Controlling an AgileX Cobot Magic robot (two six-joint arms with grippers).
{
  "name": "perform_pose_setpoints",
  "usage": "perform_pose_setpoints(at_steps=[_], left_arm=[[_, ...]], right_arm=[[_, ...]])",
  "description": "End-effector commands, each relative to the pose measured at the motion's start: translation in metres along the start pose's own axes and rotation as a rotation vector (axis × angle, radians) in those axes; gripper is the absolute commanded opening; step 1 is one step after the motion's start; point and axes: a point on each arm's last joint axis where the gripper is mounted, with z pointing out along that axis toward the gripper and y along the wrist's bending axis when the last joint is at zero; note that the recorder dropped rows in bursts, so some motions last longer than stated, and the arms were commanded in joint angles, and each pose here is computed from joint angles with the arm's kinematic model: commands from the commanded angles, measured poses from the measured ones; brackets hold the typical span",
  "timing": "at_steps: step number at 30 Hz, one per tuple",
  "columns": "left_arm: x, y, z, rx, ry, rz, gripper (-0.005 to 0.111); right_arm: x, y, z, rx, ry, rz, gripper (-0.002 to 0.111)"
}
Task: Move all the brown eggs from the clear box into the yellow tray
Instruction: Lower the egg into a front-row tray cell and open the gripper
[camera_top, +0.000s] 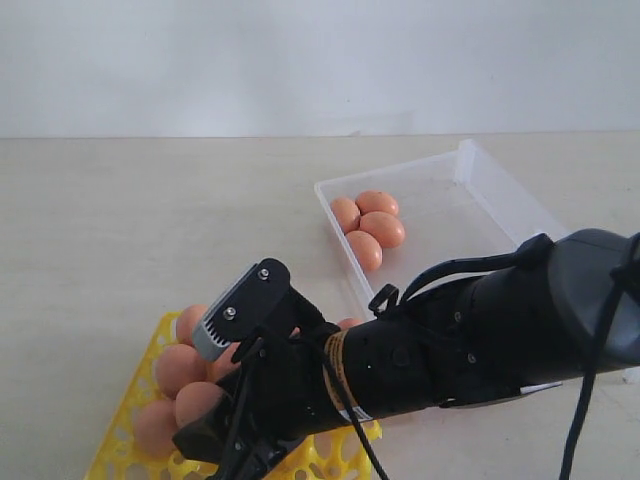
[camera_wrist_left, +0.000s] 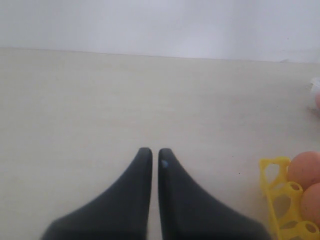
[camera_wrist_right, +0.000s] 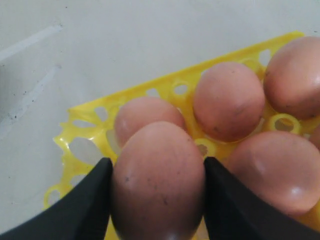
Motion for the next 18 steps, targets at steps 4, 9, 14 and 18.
perform_pose_setpoints(at_steps=[4, 9, 14, 18], left_arm=[[0.0006, 0.0000, 0.0002, 0.001, -0.005, 0.004, 0.004], [0.0006, 0.0000, 0.0002, 0.001, -0.005, 0.004, 0.004], [0.0006, 0.0000, 0.0002, 0.001, -0.005, 0.004, 0.004], [0.0006, 0.0000, 0.0002, 0.001, -0.005, 0.004, 0.004]], right_arm=[[-0.0005, 0.0000, -0.0002, 0.010, 0.008, -0.014, 0.037], [-0.0005, 0.0000, -0.0002, 0.010, 0.008, -0.014, 0.048], [-0.0006, -0.0001, -0.0002, 0.011, 0.008, -0.012, 0.050], [-0.0006, -0.0001, -0.0002, 0.011, 0.007, -0.010, 0.050]])
